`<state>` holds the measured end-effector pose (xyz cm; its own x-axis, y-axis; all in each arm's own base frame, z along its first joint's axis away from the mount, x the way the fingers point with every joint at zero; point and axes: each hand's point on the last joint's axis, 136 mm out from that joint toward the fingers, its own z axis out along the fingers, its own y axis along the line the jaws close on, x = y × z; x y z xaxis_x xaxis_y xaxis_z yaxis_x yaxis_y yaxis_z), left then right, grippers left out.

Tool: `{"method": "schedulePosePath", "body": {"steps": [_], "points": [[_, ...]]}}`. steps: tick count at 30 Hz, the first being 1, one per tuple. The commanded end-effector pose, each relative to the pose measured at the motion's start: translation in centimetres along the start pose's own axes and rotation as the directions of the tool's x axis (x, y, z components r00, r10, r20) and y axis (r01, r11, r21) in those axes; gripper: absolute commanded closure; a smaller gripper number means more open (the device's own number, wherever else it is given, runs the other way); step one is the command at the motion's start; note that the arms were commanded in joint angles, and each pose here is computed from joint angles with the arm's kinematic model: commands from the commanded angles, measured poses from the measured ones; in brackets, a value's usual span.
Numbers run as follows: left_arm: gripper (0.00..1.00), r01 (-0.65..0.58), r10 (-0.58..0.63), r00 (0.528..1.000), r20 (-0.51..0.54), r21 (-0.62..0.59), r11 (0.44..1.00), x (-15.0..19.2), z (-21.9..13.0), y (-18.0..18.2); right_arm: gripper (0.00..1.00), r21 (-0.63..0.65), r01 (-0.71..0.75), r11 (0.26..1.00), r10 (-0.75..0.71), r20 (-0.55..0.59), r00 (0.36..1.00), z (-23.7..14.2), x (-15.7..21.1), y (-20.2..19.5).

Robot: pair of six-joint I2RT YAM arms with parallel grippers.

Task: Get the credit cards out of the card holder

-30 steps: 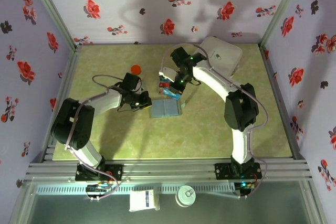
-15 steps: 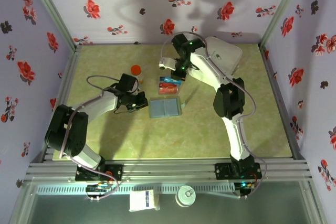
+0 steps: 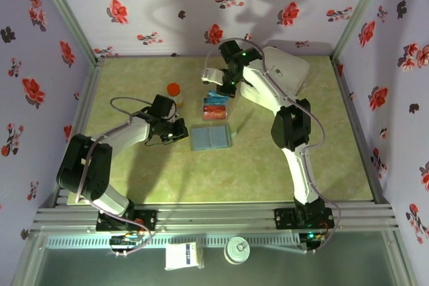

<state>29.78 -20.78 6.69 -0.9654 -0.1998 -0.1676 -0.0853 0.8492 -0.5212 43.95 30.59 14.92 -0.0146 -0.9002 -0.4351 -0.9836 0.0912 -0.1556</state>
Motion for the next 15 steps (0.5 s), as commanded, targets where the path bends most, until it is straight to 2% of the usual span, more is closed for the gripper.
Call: {"method": "schedulePosePath", "body": {"steps": [1,12,15], "points": [[1.00,0.001,-0.001,1.000,-0.002,-0.028,1.000,0.3,-0.3,0.8,1.00,0.018,0.040,0.999,-0.041,0.039,0.998,0.9,-1.2,-0.8],[1.00,0.004,-0.004,1.000,-0.012,-0.036,0.999,0.6,0.0,1.2,0.98,-0.002,0.030,1.000,-0.030,0.019,0.999,3.7,-0.6,-0.7],[1.00,0.005,-0.005,1.000,-0.015,-0.040,0.999,0.6,0.1,1.4,0.92,-0.002,0.026,1.000,-0.026,0.010,1.000,3.9,-0.5,-0.7]]}}
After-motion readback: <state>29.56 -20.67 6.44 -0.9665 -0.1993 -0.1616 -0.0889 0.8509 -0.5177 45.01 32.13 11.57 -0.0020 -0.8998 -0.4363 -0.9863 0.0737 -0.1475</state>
